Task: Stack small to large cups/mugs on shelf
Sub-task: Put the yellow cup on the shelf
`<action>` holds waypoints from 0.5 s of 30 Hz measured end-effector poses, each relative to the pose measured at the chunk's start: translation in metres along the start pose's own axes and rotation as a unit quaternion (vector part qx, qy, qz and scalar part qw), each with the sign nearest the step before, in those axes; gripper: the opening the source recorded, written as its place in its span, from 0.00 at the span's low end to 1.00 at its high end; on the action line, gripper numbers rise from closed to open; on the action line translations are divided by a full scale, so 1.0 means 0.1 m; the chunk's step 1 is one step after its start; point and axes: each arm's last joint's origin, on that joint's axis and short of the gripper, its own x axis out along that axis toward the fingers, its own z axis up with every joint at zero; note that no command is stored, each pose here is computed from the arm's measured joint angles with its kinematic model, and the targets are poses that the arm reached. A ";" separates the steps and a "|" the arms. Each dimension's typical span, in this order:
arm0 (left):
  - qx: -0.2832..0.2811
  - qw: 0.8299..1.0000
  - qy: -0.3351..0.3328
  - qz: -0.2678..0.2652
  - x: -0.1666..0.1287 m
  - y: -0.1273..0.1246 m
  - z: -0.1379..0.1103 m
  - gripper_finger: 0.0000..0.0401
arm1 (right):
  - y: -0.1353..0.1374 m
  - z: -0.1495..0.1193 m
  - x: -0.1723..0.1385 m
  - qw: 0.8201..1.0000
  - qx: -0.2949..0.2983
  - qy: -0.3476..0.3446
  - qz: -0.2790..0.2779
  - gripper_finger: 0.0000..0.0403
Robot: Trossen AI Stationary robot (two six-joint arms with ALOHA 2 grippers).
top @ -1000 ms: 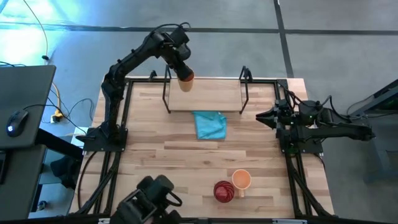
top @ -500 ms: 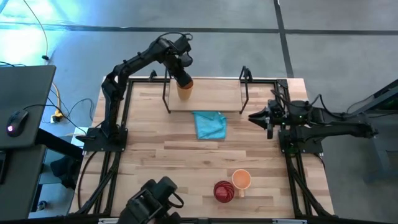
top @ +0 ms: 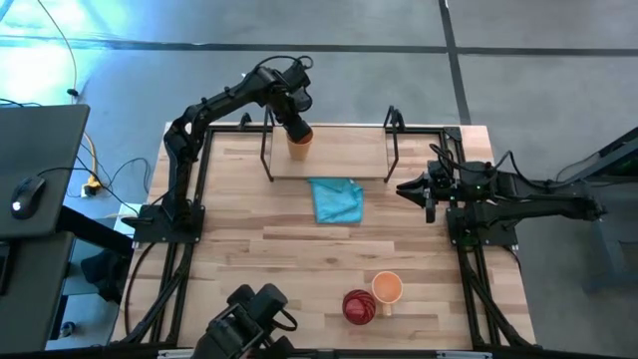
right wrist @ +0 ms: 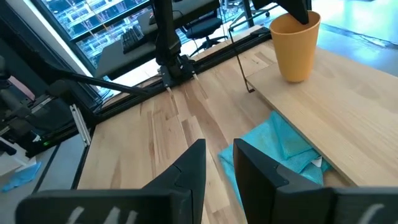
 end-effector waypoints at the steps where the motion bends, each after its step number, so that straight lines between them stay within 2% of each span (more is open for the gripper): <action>1: 0.001 1.000 0.001 0.003 0.00 0.00 0.00 0.00 | 0.00 0.00 0.00 1.000 0.000 0.000 0.000 0.18; 15: 0.006 1.000 0.012 0.018 0.00 0.01 -0.02 0.00 | 0.00 0.00 0.00 1.000 0.000 0.000 0.000 0.18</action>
